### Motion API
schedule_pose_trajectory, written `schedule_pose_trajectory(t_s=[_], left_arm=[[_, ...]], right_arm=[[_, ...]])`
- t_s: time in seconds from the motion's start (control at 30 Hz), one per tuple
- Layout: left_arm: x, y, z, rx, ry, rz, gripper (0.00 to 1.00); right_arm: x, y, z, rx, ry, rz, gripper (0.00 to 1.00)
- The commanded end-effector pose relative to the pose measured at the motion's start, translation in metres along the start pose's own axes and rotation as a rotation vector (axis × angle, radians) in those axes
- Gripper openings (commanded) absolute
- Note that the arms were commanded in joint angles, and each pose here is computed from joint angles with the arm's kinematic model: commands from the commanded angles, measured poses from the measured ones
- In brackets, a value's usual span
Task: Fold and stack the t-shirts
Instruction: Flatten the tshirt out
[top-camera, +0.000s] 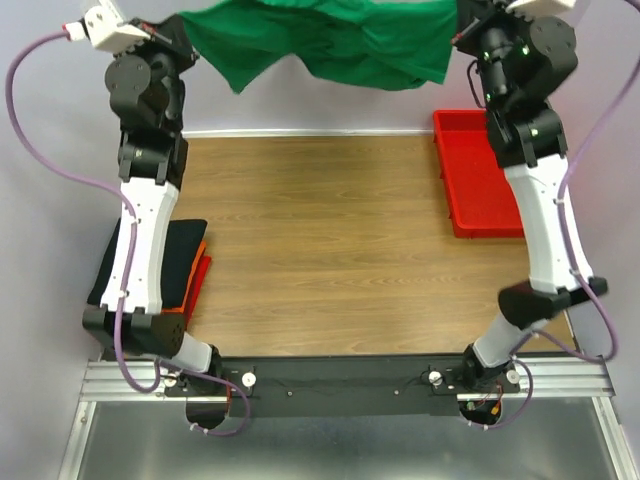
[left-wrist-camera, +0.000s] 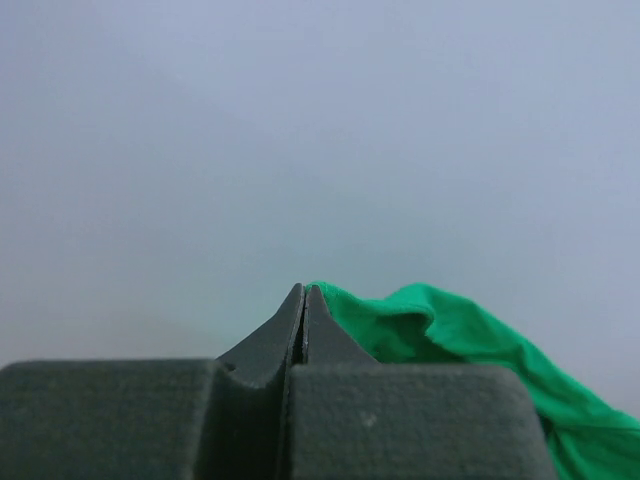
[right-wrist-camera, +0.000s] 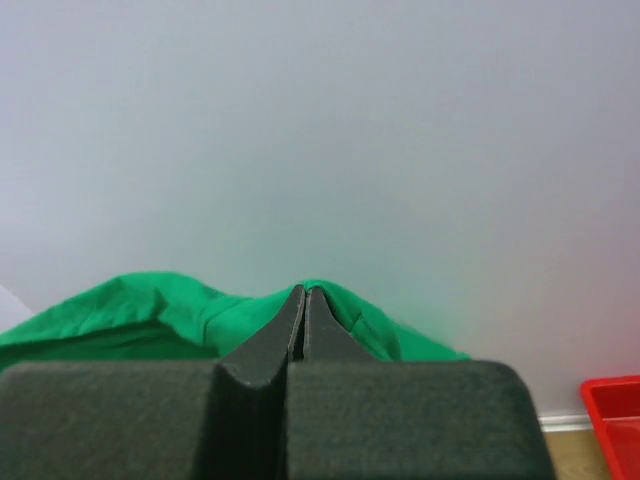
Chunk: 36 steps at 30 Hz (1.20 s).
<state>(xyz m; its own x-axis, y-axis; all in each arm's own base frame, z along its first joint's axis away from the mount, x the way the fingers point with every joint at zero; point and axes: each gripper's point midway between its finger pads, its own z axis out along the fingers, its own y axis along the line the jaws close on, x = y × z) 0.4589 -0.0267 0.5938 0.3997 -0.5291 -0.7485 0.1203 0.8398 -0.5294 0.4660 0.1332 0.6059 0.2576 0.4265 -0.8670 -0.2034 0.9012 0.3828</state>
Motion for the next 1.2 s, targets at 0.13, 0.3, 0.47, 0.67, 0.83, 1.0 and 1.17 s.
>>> schedule_pose_trajectory(t_s=[0.13,0.3,0.47,0.67,0.83,1.0,1.17], left_arm=[[0.110,0.072,-0.063,-0.152,0.267,-0.055,0.00],[0.214,0.149,-0.157,-0.345,0.498,-0.123,0.00],[0.277,0.209,-0.251,-0.529,0.630,-0.160,0.00],[0.285,0.246,-0.308,-0.683,0.661,-0.109,0.00],[0.272,0.259,-0.325,-0.753,0.611,-0.088,0.00],[0.274,0.264,-0.337,-0.769,0.629,-0.068,0.00],[0.279,0.265,-0.337,-0.768,0.638,-0.071,0.00]], right_arm=[[0.169,-0.086,-0.064,0.249,0.361,0.025,0.01],[0.265,-0.144,-0.172,0.389,0.584,0.055,0.01],[0.361,-0.202,-0.283,0.523,0.838,0.018,0.01],[0.391,-0.210,-0.341,0.535,0.958,0.094,0.01],[0.389,-0.207,-0.362,0.542,1.009,0.111,0.03],[0.377,-0.203,-0.373,0.537,1.028,0.113,0.08],[0.371,-0.202,-0.366,0.545,1.016,0.108,0.08]])
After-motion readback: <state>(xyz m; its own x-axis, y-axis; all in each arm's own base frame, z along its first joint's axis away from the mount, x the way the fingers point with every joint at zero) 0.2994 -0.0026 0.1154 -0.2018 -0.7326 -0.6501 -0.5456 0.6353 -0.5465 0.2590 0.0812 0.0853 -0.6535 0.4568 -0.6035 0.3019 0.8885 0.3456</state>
